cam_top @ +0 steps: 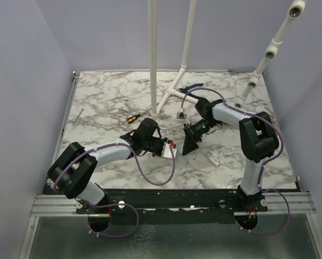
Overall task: Load the staples into the stapler
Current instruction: Adjust the stapler at the center of the board, then place the stapler at the center of the board.
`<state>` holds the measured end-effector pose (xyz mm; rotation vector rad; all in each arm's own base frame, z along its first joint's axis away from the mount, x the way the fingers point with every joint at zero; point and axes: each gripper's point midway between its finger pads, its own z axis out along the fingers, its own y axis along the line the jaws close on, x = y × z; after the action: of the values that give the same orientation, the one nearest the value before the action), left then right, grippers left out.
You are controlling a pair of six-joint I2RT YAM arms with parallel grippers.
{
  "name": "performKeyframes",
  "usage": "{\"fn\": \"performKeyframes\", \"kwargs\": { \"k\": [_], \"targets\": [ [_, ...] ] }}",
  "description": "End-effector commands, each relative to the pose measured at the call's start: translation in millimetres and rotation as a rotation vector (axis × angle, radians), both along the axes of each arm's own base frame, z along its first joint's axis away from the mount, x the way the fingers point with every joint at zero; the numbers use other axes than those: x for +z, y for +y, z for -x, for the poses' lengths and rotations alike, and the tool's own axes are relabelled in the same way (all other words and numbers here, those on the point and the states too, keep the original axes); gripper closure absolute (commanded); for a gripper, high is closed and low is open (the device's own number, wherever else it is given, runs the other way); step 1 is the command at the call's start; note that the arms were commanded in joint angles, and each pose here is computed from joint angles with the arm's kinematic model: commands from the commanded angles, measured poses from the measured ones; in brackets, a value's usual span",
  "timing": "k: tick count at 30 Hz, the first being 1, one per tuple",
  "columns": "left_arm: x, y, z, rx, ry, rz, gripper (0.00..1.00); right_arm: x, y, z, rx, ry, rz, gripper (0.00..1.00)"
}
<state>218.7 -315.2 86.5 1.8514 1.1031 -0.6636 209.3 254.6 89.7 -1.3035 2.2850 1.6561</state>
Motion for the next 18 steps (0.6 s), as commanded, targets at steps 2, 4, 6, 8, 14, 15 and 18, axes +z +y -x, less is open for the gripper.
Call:
{"fn": "performKeyframes", "kwargs": {
  "k": [2,4,6,8,14,15,18],
  "targets": [
    [-12,-9,1,0.01,0.103,0.007,1.0,1,-27,-29,-0.103,-0.208,0.09,0.12],
    [-18,-11,-3,0.028,0.132,-0.003,1.0,2,-37,-37,-0.142,-0.278,0.124,0.12],
    [-23,-14,-10,0.05,0.158,-0.016,1.0,1,-46,-42,-0.173,-0.343,0.155,0.12],
    [-28,-16,-19,0.084,0.183,-0.027,1.0,2,-53,-44,-0.191,-0.395,0.173,0.12],
    [-30,-21,-44,0.159,0.247,-0.026,0.99,6,-64,-39,-0.226,-0.443,0.187,0.13],
    [-32,-21,-46,0.167,0.255,-0.032,0.97,7,-65,-38,-0.23,-0.448,0.186,0.13],
    [-40,-20,-50,0.18,0.28,-0.066,0.93,9,-68,-34,-0.246,-0.464,0.181,0.13]
  ]
}}
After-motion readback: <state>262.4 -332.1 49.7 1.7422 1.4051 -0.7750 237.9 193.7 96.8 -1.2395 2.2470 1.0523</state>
